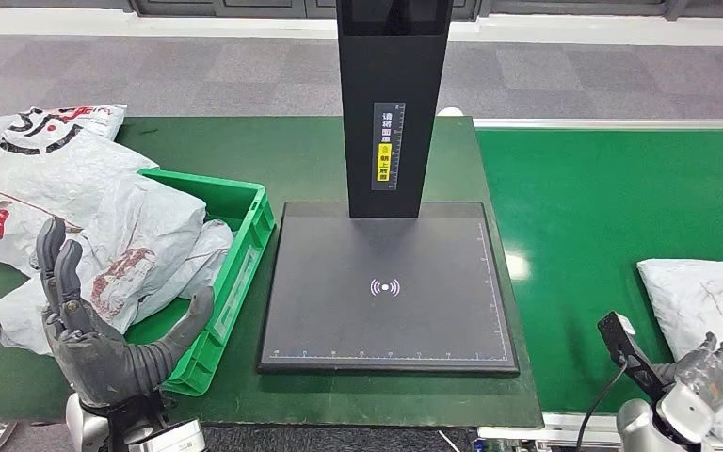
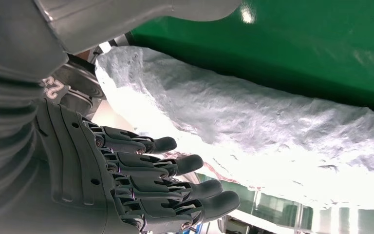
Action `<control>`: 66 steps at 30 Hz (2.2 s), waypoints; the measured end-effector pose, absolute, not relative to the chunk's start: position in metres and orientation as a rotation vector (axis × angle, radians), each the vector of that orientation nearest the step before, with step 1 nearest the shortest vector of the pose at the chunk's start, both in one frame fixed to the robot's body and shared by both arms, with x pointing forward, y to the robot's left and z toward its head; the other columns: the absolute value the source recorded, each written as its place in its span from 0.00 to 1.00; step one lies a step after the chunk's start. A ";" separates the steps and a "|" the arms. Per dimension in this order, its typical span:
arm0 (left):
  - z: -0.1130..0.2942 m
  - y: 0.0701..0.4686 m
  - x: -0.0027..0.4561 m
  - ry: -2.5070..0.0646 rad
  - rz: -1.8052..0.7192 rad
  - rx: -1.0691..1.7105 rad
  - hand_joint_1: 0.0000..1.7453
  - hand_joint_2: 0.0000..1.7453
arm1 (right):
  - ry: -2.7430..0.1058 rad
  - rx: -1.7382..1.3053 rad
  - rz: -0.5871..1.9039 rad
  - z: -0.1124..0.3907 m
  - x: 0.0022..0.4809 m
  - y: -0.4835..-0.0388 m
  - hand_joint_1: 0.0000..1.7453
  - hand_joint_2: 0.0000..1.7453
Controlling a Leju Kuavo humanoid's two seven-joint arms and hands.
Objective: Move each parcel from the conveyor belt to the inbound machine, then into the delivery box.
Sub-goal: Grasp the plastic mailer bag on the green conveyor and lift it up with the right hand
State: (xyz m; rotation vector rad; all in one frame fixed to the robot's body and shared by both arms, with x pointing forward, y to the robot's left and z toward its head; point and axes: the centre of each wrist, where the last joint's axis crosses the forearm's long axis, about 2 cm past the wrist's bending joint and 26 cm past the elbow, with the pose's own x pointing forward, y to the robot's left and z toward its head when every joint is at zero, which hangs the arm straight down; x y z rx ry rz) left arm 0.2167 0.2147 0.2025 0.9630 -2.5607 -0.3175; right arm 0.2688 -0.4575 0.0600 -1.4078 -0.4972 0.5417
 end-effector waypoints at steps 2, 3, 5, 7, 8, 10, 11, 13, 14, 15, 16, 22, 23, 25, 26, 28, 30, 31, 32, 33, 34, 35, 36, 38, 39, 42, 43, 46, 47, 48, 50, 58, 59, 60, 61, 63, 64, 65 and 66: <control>0.203 0.215 0.217 -2.561 -0.317 0.963 0.00 1.00 | -0.497 -1.408 0.542 0.060 0.269 -0.457 0.00 1.00; 0.203 0.215 0.217 -2.561 -0.317 0.963 0.00 1.00 | -0.497 -1.408 0.542 0.060 0.269 -0.457 0.00 1.00; 0.203 0.215 0.217 -2.561 -0.317 0.963 0.00 1.00 | -0.497 -1.408 0.542 0.060 0.269 -0.457 0.00 1.00; 0.202 0.215 0.217 -2.561 -0.318 0.963 0.00 1.00 | -0.498 -1.408 0.542 0.060 0.269 -0.457 0.00 1.00; 0.202 0.215 0.217 -2.561 -0.318 0.963 0.00 1.00 | -0.498 -1.407 0.543 0.060 0.269 -0.457 0.00 1.00; 0.202 0.215 0.217 -2.560 -0.318 0.963 0.00 1.00 | -0.499 -1.406 0.544 0.060 0.269 -0.457 0.00 1.00; 0.202 0.215 0.217 -2.560 -0.318 0.963 0.00 1.00 | -0.499 -1.406 0.545 0.060 0.269 -0.457 0.00 1.00; 0.202 0.215 0.217 -2.559 -0.318 0.962 0.00 1.00 | -0.501 -1.406 0.546 0.060 0.269 -0.458 0.00 1.00; 0.202 0.215 0.217 -2.559 -0.318 0.962 0.00 1.00 | -0.502 -1.406 0.547 0.060 0.269 -0.458 0.00 1.00; 0.202 0.215 0.217 -2.559 -0.319 0.962 0.00 1.00 | -0.503 -1.405 0.548 0.060 0.269 -0.458 0.00 1.00; 0.202 0.214 0.217 -2.559 -0.319 0.961 0.00 1.00 | -0.504 -1.405 0.549 0.060 0.269 -0.457 0.00 1.00; 0.202 0.214 0.217 -2.559 -0.321 0.960 0.00 1.00 | -0.509 -1.402 0.556 0.060 0.268 -0.457 0.00 1.00; 0.202 0.214 0.217 -2.559 -0.321 0.960 0.00 1.00 | -0.509 -1.401 0.557 0.060 0.268 -0.457 0.00 1.00; 0.202 0.214 0.218 -2.559 -0.322 0.959 0.00 1.00 | -0.509 -1.401 0.558 0.059 0.268 -0.458 0.00 1.00; 0.202 0.214 0.218 -2.559 -0.322 0.959 0.00 1.00 | -0.510 -1.401 0.558 0.059 0.268 -0.458 0.00 1.00; 0.202 0.214 0.218 -2.559 -0.322 0.959 0.00 1.00 | -0.510 -1.402 0.558 0.060 0.268 -0.458 0.00 1.00; 0.202 0.214 0.218 -2.559 -0.322 0.959 0.00 1.00 | -0.511 -1.404 0.557 0.060 0.268 -0.458 0.00 1.00; 0.202 0.214 0.218 -2.559 -0.322 0.959 0.00 1.00 | -0.511 -1.404 0.557 0.060 0.268 -0.458 0.00 1.00; 0.202 0.214 0.218 -2.559 -0.322 0.959 0.00 1.00 | -0.511 -1.404 0.557 0.060 0.268 -0.458 0.00 1.00; 0.202 0.214 0.218 -2.559 -0.323 0.959 0.00 1.00 | -0.511 -1.403 0.557 0.060 0.268 -0.458 0.00 1.00; 0.202 0.214 0.218 -2.560 -0.323 0.959 0.00 1.00 | -0.510 -1.403 0.557 0.060 0.268 -0.458 0.00 1.00; 0.202 0.214 0.218 -2.560 -0.323 0.958 0.00 1.00 | -0.510 -1.403 0.557 0.060 0.268 -0.458 0.00 1.00; 0.202 0.214 0.218 -2.560 -0.324 0.958 0.00 1.00 | -0.510 -1.403 0.558 0.060 0.268 -0.458 0.00 1.00; 0.202 0.214 0.218 -2.561 -0.326 0.955 0.00 1.00 | -0.507 -1.400 0.560 0.060 0.268 -0.458 0.00 1.00; 0.202 0.214 0.218 -2.561 -0.327 0.954 0.00 1.00 | -0.505 -1.396 0.562 0.060 0.268 -0.458 0.00 1.00; 0.202 0.214 0.218 -2.563 -0.328 0.952 0.00 1.00 | -0.493 -1.384 0.567 0.060 0.267 -0.458 0.00 1.00; 0.202 0.214 0.219 -2.563 -0.328 0.951 0.00 1.00 | -0.488 -1.380 0.570 0.060 0.267 -0.459 0.00 1.00; 0.203 0.214 0.220 -2.567 -0.326 0.947 0.00 1.00 | -0.472 -1.367 0.580 0.059 0.266 -0.461 0.00 1.00; 0.203 0.213 0.221 -2.568 -0.325 0.945 0.00 1.00 | -0.468 -1.365 0.583 0.058 0.266 -0.462 0.00 1.00; 0.203 0.213 0.221 -2.569 -0.324 0.944 0.00 1.00 | -0.465 -1.364 0.585 0.058 0.266 -0.463 0.00 1.00; 0.203 0.213 0.222 -2.570 -0.322 0.942 0.00 1.00 | -0.460 -1.362 0.588 0.057 0.265 -0.464 0.00 1.00; 0.203 0.213 0.223 -2.571 -0.318 0.941 0.00 1.00 | -0.440 -1.322 0.608 0.043 0.262 -0.461 0.00 1.00; 0.203 0.213 0.223 -2.571 -0.317 0.941 0.00 1.00 | -0.438 -1.316 0.609 0.042 0.262 -0.460 0.00 1.00; 0.203 0.213 0.223 -2.571 -0.317 0.941 0.00 1.00 | -0.436 -1.311 0.610 0.040 0.263 -0.460 0.00 1.00; 0.203 0.213 0.223 -2.571 -0.317 0.942 0.00 1.00 | -0.435 -1.306 0.611 0.039 0.263 -0.459 0.00 1.00; 0.203 0.213 0.223 -2.570 -0.318 0.942 0.00 1.00 | -0.434 -1.300 0.612 0.038 0.264 -0.458 0.00 1.00; 0.203 0.213 0.223 -2.570 -0.318 0.943 0.00 1.00 | -0.435 -1.298 0.611 0.037 0.264 -0.458 0.00 1.00; 0.203 0.213 0.223 -2.568 -0.317 0.944 0.00 1.00 | -0.437 -1.297 0.610 0.037 0.265 -0.457 0.00 1.00; 0.203 0.213 0.223 -2.567 -0.316 0.945 0.00 1.00 | -0.438 -1.296 0.610 0.036 0.266 -0.457 0.00 1.00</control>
